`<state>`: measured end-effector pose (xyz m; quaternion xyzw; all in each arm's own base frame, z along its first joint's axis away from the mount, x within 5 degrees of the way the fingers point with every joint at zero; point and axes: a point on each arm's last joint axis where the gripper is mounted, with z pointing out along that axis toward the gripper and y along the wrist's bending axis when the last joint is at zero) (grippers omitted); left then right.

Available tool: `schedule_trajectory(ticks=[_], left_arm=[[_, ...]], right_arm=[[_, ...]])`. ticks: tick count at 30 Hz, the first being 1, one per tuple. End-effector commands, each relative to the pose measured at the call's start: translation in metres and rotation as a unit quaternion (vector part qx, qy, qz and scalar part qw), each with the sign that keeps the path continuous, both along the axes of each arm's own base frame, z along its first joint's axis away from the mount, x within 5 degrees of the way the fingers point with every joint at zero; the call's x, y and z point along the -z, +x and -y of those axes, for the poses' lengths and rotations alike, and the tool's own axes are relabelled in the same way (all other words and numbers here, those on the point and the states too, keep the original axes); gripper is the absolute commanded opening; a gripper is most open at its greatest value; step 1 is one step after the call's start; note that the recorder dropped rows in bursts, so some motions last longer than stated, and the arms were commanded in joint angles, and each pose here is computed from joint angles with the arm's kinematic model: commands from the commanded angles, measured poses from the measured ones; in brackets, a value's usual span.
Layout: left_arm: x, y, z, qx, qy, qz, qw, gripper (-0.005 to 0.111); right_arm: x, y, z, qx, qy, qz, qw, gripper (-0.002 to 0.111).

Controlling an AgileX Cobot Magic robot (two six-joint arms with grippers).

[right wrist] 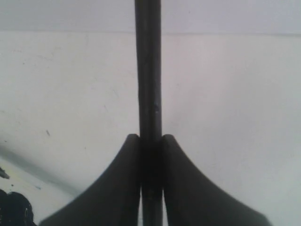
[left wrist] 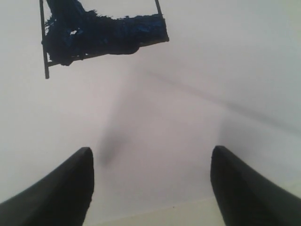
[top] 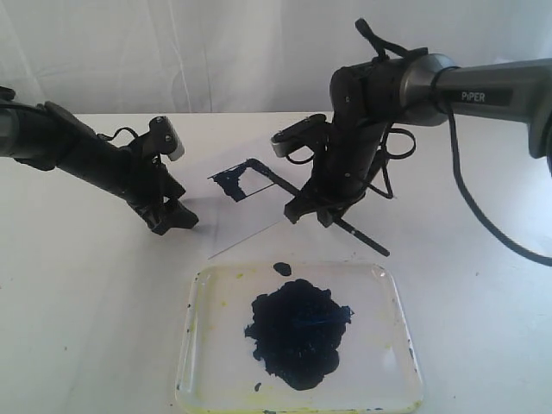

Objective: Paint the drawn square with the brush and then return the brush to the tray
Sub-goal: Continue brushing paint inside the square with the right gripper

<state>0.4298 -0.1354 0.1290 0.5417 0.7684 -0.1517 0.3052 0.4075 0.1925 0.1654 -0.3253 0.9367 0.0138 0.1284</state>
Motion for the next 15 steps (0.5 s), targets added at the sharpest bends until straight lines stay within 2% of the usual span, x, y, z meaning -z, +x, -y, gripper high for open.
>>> schedule_trajectory(ticks=[1,15], left_arm=[[0.022,-0.009,-0.002,0.052,0.043,-0.018,0.998,0.072],[0.022,-0.009,-0.002,0.051,0.042,-0.018,0.998,0.072]], right_arm=[[-0.003,0.008,0.000,0.003,-0.002,0.003,1.000,0.000],[0.005,0.023,-0.008,0.005,-0.012,-0.026,1.000,0.000]])
